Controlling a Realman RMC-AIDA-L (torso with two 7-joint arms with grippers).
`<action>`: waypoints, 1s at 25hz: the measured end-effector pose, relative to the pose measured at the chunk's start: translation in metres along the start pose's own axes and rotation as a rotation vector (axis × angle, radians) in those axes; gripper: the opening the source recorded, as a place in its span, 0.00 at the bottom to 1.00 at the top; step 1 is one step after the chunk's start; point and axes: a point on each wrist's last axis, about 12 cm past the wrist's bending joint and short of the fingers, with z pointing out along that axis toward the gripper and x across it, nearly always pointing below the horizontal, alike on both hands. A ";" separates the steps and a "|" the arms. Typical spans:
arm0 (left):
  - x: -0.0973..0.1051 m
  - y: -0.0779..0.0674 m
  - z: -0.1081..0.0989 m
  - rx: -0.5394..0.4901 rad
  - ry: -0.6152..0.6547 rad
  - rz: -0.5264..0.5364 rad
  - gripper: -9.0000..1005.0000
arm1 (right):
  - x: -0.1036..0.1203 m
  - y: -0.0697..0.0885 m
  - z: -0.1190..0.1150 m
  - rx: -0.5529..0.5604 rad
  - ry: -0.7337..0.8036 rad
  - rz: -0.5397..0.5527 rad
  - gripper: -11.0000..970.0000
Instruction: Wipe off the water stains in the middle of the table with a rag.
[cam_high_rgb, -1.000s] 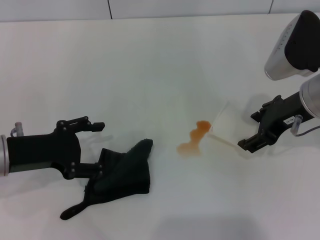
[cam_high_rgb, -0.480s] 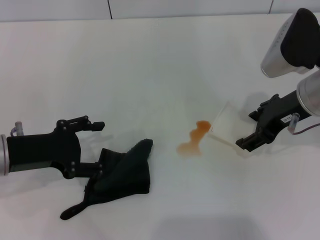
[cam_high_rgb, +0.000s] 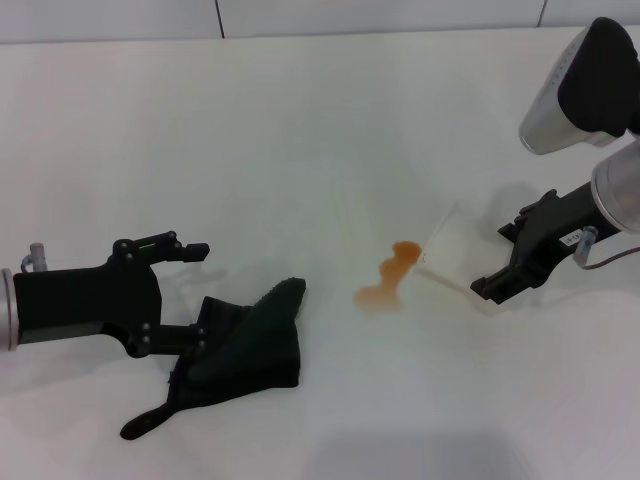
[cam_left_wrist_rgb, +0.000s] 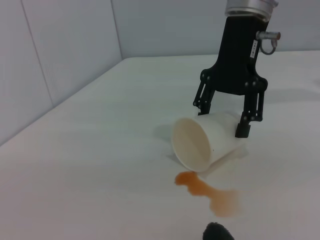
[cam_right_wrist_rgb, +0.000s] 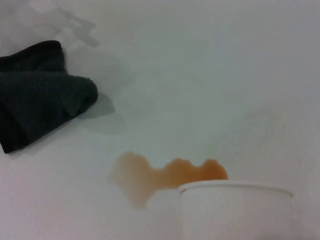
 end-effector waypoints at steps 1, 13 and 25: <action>0.000 0.000 0.000 0.000 0.000 0.000 0.84 | 0.000 0.000 0.000 -0.001 0.001 0.000 0.84; 0.000 0.000 0.000 -0.001 -0.001 0.000 0.84 | 0.000 0.000 0.001 -0.007 0.008 0.011 0.83; 0.000 0.000 0.000 -0.002 0.000 0.000 0.84 | -0.002 0.000 -0.005 0.010 -0.012 0.004 0.73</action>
